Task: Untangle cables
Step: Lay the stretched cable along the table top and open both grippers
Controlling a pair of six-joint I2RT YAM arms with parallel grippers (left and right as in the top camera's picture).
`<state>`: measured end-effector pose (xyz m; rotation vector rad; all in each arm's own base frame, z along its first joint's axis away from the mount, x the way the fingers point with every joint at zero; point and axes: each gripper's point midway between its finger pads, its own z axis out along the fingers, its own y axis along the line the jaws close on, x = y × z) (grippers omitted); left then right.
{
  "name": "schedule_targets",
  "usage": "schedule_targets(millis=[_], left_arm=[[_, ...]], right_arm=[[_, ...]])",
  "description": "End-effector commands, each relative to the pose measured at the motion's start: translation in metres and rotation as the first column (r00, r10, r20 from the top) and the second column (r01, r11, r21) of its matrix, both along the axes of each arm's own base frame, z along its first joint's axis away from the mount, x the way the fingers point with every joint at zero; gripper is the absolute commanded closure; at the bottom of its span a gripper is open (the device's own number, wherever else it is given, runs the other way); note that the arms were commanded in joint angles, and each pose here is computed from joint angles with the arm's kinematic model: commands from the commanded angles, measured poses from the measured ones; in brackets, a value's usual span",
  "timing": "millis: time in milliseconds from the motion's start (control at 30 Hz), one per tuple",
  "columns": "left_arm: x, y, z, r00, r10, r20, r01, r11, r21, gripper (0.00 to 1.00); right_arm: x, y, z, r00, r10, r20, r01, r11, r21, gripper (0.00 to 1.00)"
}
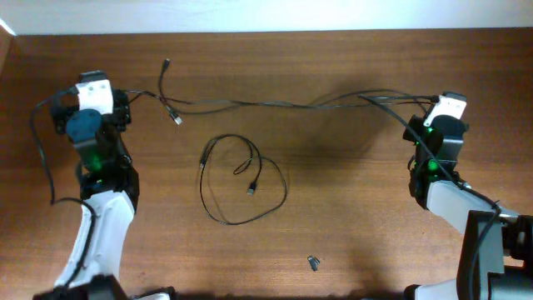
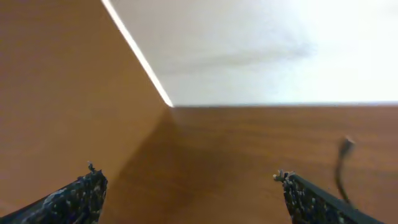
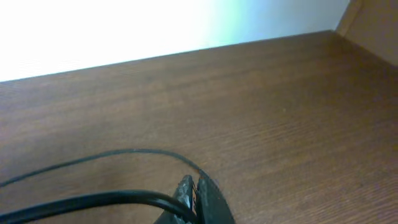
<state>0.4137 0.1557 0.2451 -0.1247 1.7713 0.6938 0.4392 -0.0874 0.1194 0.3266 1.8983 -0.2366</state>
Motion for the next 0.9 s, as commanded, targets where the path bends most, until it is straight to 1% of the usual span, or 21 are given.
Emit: schedule_targets(millis=[0,167,333,500,700,867], left_arm=[[0.02,-0.015,-0.042,0.987,-0.13,-0.089,0.126,0.99,-0.056,0.0],[0.03,-0.018,-0.082,0.973,-0.168,-0.158,0.154,0.983,-0.097,0.0],[0.043,-0.032,-0.103,0.952,-0.262,-0.159,0.242,0.961,-0.135,0.0],[0.047,-0.035,-0.128,0.939,-0.285,-0.19,0.257,0.953,-0.163,0.0],[0.047,-0.036,-0.149,0.93,-0.289,-0.228,0.25,0.95,-0.185,0.0],[0.05,-0.057,-0.154,0.891,-0.403,-0.211,0.353,0.905,-0.239,0.0]], right_arm=[[0.002,-0.006,0.01,0.999,-0.023,0.038,0.024,1.0,-0.007,0.96],[0.004,-0.007,0.016,0.998,-0.023,0.065,0.024,1.0,-0.01,0.96],[0.005,-0.007,0.019,0.997,-0.016,0.071,0.019,0.999,-0.03,0.96],[0.003,-0.018,0.018,0.997,-0.041,0.069,0.043,0.999,-0.031,0.96],[-0.001,-0.035,-0.004,0.997,-0.078,0.019,0.079,0.997,-0.024,0.96],[0.0,-0.032,-0.021,0.998,-0.061,-0.017,0.061,0.998,-0.012,0.96]])
